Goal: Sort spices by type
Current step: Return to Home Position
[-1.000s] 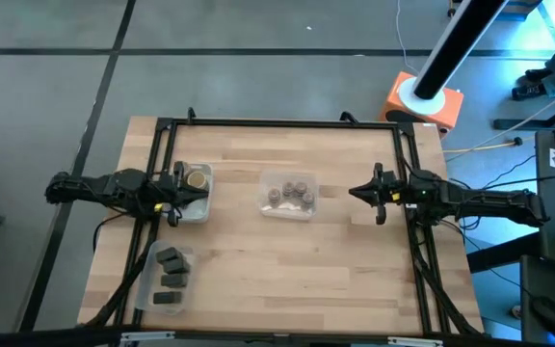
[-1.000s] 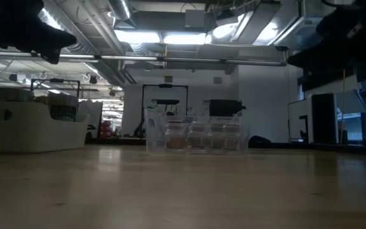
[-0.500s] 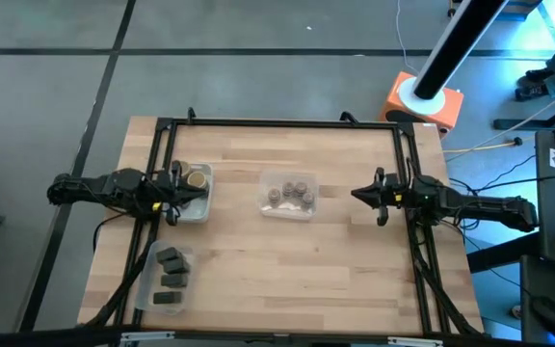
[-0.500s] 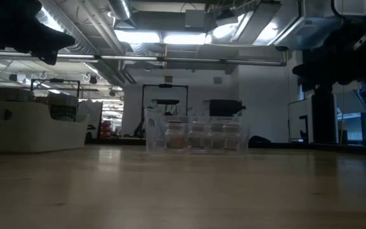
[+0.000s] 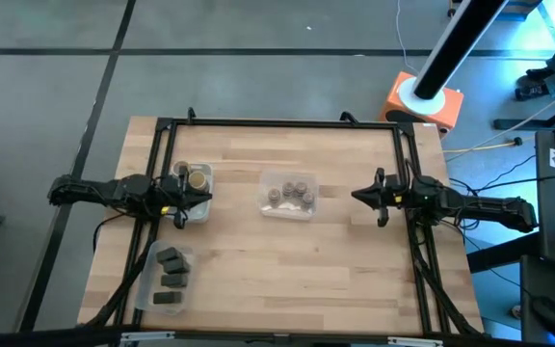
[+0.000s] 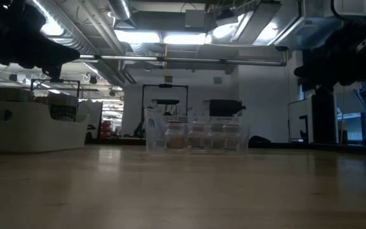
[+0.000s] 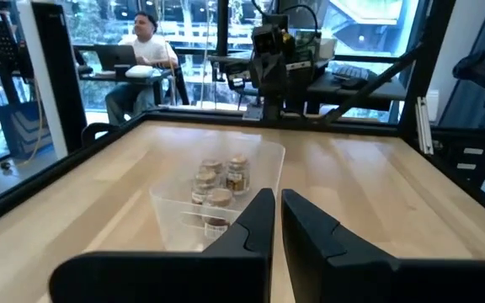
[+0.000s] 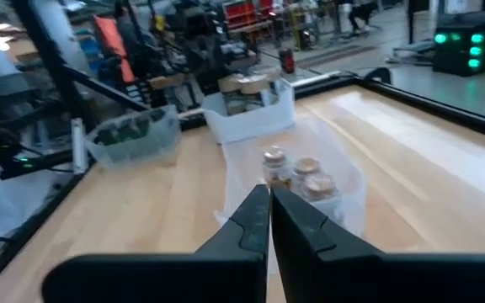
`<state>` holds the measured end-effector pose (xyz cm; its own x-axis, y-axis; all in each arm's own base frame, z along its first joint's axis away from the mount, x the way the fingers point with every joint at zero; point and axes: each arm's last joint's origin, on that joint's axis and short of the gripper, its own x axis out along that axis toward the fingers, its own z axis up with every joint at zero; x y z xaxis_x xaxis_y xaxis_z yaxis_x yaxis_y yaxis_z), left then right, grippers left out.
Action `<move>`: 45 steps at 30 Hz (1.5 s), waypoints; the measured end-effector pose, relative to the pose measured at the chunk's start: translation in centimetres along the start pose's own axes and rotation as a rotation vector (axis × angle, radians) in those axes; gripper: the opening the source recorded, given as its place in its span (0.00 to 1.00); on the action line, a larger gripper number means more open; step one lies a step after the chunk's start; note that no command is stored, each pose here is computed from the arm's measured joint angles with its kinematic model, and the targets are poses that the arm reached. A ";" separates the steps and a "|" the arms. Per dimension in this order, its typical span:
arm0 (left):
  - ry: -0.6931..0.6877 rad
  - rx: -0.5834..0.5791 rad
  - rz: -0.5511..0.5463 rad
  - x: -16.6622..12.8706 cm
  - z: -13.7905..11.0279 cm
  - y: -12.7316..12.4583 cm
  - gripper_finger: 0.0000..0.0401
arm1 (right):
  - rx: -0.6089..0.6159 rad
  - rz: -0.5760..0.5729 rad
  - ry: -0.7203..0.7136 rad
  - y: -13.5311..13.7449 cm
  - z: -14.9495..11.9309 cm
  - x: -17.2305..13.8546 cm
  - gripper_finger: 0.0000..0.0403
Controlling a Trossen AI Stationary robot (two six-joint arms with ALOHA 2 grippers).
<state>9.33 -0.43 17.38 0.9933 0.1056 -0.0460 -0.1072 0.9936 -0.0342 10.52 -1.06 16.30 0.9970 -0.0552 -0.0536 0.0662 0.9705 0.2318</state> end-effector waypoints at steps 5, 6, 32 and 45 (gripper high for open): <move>-0.004 -0.003 0.002 0.0 0.0 0.0 0.03 | 0.001 -0.037 0.035 -0.2 -0.4 0.0 0.04; -0.007 -0.003 0.002 0.0 0.0 0.0 0.03 | 0.001 -0.038 0.038 -0.2 -0.4 0.0 0.04; -0.071 0.006 -0.005 0.5 -0.5 -0.1 0.03 | -0.098 -0.122 0.030 -0.5 -0.5 0.0 0.04; -0.071 0.007 -0.006 0.5 -0.5 -0.1 0.03 | -0.098 -0.120 0.017 -0.4 -0.4 0.0 0.04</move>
<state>9.82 -0.50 16.87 0.9945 0.1021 0.0248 -0.1014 0.9945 -0.0278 10.48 -1.39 15.86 0.9814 -0.1687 -0.0917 0.1796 0.9756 0.1265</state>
